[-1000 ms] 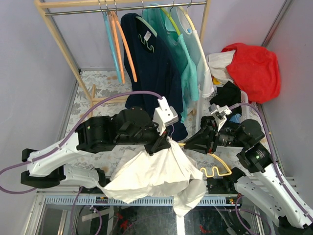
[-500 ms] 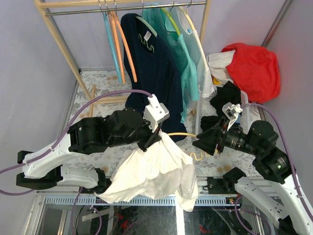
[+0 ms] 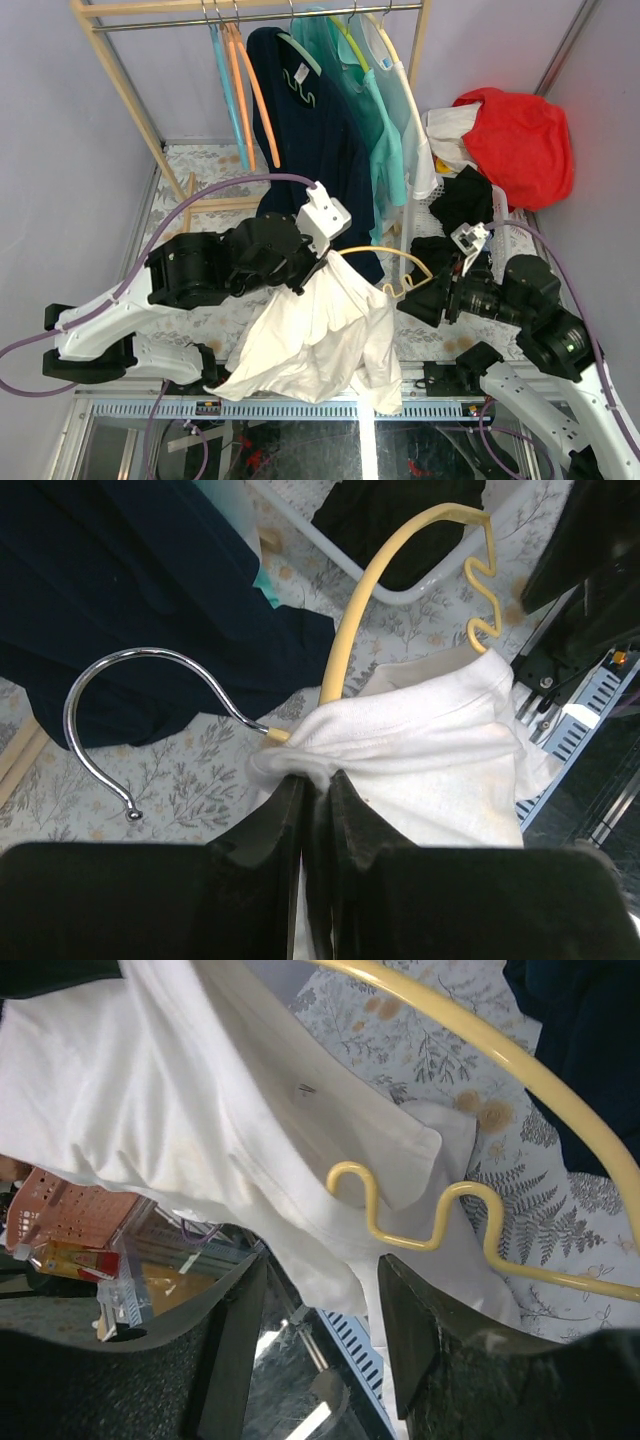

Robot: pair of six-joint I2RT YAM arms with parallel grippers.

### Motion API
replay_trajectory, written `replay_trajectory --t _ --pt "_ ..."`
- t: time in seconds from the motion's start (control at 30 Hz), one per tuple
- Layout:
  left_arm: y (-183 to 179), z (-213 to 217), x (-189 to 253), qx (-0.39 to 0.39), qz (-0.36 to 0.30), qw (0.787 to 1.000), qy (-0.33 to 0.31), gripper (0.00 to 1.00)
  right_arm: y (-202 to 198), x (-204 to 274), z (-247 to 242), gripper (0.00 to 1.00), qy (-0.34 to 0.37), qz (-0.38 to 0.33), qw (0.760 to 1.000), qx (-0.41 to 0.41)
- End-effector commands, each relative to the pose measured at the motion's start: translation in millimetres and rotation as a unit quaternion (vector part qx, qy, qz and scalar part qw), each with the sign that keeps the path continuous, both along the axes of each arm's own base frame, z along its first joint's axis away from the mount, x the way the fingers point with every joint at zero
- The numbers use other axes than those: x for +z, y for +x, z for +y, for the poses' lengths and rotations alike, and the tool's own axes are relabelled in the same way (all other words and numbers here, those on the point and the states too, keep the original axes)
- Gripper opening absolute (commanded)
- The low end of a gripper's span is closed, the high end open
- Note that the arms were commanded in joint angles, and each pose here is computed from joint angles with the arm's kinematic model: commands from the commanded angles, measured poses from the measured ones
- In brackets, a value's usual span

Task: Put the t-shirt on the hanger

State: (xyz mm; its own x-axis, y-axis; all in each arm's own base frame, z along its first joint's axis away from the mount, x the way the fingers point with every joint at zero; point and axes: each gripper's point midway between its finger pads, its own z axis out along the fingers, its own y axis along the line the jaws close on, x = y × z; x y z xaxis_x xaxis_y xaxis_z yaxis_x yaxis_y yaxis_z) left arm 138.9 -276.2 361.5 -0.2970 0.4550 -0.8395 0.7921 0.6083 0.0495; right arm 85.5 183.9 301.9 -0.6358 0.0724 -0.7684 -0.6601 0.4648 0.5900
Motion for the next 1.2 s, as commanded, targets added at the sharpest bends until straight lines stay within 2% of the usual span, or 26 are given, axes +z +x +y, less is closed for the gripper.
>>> replay_trajectory --t 0.0,0.1,0.27,0.47,0.67,0.8,1.17 --pt "1.5 -7.9 37.1 -0.02 -0.031 0.998 -0.052 0.0 8.8 5.3 12.9 0.55 0.031 0.031 0.999 0.0" --pt "1.8 -9.3 41.2 -0.023 -0.034 0.998 -0.051 0.0 10.8 17.8 14.6 0.55 0.034 0.017 0.999 0.005" --pt "2.6 -3.8 39.2 -0.018 -0.037 0.998 -0.046 0.0 -9.5 59.5 13.8 0.59 0.071 -0.063 0.994 0.056" --pt "-3.4 15.5 36.3 -0.009 -0.037 0.997 -0.073 0.0 -3.8 87.2 29.8 0.59 0.11 -0.08 0.986 0.092" --pt "-9.4 26.9 46.8 -0.018 -0.044 0.995 -0.092 0.0 7.9 94.1 44.2 0.6 0.131 -0.067 0.983 0.111" --pt "-12.0 22.0 48.8 -0.03 -0.039 0.995 -0.088 0.0 6.0 100.0 55.4 0.6 0.146 -0.046 0.976 0.156" --pt "-22.2 -2.6 44.5 -0.086 -0.019 0.994 -0.069 0.0 11.1 84.5 56.1 0.57 0.093 -0.037 0.981 0.165"
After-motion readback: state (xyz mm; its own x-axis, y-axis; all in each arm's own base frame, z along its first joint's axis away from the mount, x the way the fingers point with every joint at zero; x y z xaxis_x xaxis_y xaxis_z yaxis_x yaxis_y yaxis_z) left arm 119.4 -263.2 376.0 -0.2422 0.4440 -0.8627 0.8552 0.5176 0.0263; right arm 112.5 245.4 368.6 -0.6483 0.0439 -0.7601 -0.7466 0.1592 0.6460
